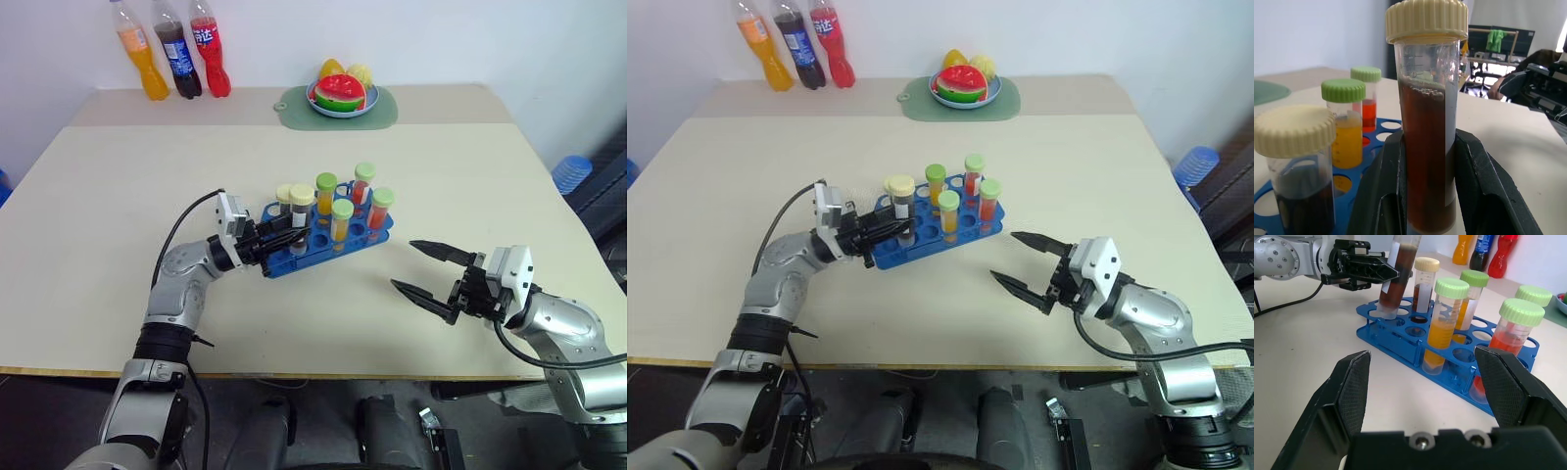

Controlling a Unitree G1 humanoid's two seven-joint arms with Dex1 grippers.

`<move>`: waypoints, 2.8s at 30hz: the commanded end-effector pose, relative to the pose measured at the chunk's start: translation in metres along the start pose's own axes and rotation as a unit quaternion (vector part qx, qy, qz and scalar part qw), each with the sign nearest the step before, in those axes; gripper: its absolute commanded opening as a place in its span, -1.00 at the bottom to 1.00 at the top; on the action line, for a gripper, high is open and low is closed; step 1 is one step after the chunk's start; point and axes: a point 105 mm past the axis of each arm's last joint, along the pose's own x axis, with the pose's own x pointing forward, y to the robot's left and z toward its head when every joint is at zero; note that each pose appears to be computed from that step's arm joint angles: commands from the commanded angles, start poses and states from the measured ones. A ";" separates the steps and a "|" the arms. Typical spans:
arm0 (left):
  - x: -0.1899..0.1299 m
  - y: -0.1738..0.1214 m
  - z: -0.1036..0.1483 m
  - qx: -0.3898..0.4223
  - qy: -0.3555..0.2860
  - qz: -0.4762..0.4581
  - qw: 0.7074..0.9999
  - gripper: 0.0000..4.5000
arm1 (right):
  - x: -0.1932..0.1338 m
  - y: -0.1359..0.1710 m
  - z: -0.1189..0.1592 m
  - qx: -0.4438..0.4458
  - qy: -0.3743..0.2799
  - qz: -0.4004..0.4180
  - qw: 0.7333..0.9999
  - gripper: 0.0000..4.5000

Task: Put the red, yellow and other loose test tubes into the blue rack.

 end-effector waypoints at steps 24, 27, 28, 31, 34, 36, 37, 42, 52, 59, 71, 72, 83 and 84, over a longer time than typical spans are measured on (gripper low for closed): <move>0.010 0.014 -0.012 0.020 0.025 0.014 0.999 -0.67 | -0.003 0.004 0.012 -0.012 -0.013 -0.007 1.000 0.66; 0.011 0.014 -0.014 0.023 0.028 0.016 0.999 -0.67 | -0.003 0.005 0.012 -0.012 -0.013 -0.008 1.000 0.66; 0.011 0.015 -0.015 0.025 0.029 0.017 0.999 -0.67 | -0.003 0.005 0.012 -0.012 -0.013 -0.009 1.000 0.66; 0.011 0.012 -0.016 0.017 0.027 0.007 0.999 -0.67 | -0.003 0.006 0.012 -0.011 -0.013 -0.010 1.000 0.66; 0.010 0.009 -0.017 0.010 0.025 -0.005 1.000 -0.20 | -0.003 0.007 0.011 -0.010 -0.013 -0.010 1.000 0.66; 0.009 0.013 -0.017 0.023 0.026 0.013 0.999 0.15 | -0.001 0.009 0.011 -0.009 -0.015 -0.009 1.000 0.66; 0.008 0.017 -0.016 0.031 0.026 0.027 0.999 0.40 | 0.000 0.010 0.011 -0.009 -0.016 -0.009 1.000 0.66; 0.000 0.024 -0.004 0.054 0.018 0.039 0.998 0.98 | 0.003 0.015 0.016 -0.006 -0.023 -0.007 1.000 0.66; -0.016 0.027 0.035 0.090 -0.038 0.093 0.991 0.98 | 0.005 0.006 0.020 -0.004 -0.030 0.002 1.000 0.66; -0.027 0.023 0.048 0.057 -0.024 0.144 0.988 0.98 | 0.003 0.001 0.020 0.004 -0.028 0.010 1.000 0.66; -0.049 -0.030 0.056 0.028 0.059 0.050 0.997 0.98 | -0.029 -0.011 0.024 0.004 0.034 0.027 0.999 0.66; -0.054 -0.035 0.057 0.023 0.063 0.041 0.997 0.98 | -0.033 -0.012 0.023 0.006 0.042 0.023 0.999 0.66; -0.082 -0.056 0.051 0.018 0.089 0.065 0.994 0.98 | -0.050 -0.005 0.012 0.030 0.077 0.015 0.996 0.66; -0.083 -0.058 0.048 0.015 0.094 0.064 0.993 0.98 | -0.050 -0.006 0.011 0.030 0.077 0.016 0.996 0.66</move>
